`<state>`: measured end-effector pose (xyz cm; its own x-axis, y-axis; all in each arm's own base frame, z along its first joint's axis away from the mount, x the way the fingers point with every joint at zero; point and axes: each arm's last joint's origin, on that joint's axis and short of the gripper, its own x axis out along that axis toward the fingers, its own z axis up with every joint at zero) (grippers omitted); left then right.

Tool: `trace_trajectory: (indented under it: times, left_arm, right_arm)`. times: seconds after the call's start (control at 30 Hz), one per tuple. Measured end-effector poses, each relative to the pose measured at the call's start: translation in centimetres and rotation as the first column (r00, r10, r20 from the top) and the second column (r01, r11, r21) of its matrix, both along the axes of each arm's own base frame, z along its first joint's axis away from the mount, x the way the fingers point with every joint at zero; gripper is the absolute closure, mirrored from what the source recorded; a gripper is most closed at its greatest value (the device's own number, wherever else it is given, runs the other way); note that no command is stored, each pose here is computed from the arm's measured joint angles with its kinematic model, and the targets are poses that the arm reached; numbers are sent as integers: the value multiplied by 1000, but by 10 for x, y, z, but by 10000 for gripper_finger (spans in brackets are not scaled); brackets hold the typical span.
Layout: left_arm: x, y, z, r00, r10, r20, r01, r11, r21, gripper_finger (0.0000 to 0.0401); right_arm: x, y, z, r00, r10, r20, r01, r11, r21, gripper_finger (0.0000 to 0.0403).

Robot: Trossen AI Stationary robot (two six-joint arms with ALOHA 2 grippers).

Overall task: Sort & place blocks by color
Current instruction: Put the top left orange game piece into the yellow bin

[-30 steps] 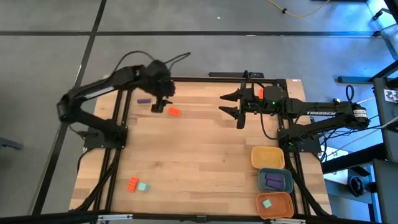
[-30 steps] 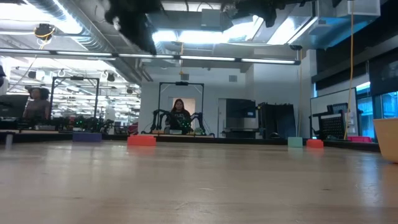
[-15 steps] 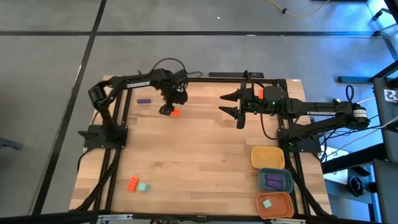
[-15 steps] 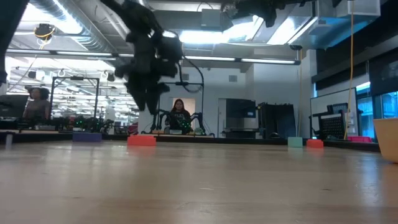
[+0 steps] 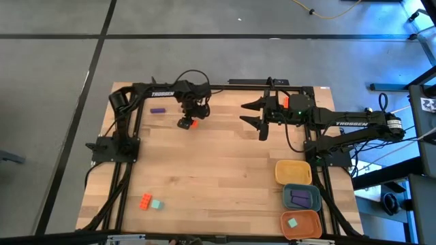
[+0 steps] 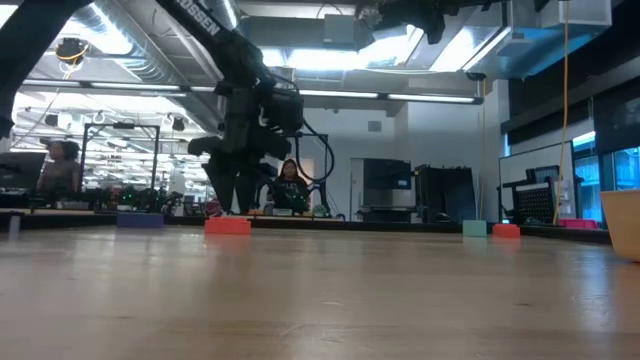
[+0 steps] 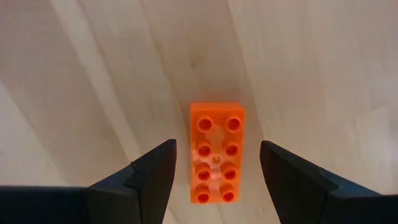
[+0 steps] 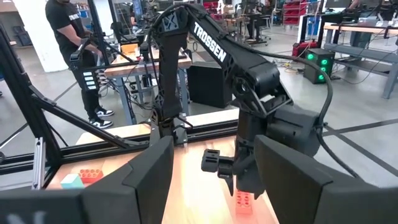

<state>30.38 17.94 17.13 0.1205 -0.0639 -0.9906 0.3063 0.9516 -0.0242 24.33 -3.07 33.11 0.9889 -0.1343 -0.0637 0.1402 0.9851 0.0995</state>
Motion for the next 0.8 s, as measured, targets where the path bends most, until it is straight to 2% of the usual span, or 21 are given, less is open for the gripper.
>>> trace_trajectory:
  times: [0.33,0.67,0.8]
  left_arm:
    - [-5,-3,-26,1000,6,-28,-6,1000,18,176]
    - [-11,-7,-34,1000,7,-31,-7,1000,19,177]
    - [-11,-6,-35,1000,7,-30,-6,1000,19,197]
  right_arm:
    - [0,0,0,1000,-6,-1,6,1000,-1,176]
    - [0,0,0,1000,-6,-1,6,1000,-1,176]
    - [0,0,0,1000,-6,-1,6,1000,-1,176]
